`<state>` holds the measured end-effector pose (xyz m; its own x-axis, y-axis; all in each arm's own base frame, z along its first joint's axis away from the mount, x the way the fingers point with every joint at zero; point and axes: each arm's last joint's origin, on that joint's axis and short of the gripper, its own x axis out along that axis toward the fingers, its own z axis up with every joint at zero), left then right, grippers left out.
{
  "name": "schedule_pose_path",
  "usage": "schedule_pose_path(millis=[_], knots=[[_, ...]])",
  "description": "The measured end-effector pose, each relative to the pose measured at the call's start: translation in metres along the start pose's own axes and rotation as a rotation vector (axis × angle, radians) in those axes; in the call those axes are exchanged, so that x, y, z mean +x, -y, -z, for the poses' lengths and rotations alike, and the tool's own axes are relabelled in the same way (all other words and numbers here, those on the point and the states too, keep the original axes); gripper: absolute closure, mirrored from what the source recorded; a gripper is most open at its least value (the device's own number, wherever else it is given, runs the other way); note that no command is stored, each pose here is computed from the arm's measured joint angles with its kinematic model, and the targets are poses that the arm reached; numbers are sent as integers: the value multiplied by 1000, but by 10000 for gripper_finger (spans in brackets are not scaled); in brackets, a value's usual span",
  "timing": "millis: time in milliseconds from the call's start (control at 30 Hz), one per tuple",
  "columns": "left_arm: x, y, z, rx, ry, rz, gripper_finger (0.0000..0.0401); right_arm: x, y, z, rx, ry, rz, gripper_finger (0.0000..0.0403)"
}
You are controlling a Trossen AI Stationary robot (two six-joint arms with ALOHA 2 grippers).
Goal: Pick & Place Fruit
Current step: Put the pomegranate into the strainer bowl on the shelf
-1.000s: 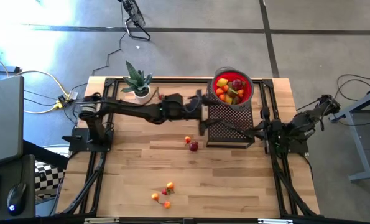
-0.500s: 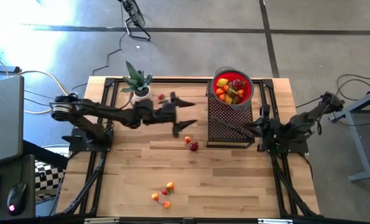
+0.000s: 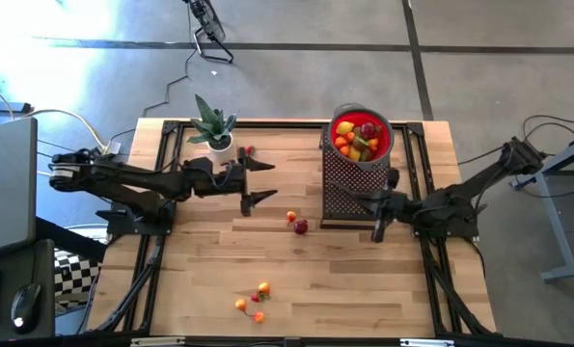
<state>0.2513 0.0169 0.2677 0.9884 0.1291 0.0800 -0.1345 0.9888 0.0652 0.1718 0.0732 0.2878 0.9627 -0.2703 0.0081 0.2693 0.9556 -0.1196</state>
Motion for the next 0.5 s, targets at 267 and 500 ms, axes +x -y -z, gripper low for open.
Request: schedule_pose_path(millis=[267,500], knots=[[-12,-2,-16,32,50,-7,73,37,-23,-24,-39,-209,1,400],[-28,-5,-26,52,28,-27,73,75,-43,-31,-22,-447,-86,400]])
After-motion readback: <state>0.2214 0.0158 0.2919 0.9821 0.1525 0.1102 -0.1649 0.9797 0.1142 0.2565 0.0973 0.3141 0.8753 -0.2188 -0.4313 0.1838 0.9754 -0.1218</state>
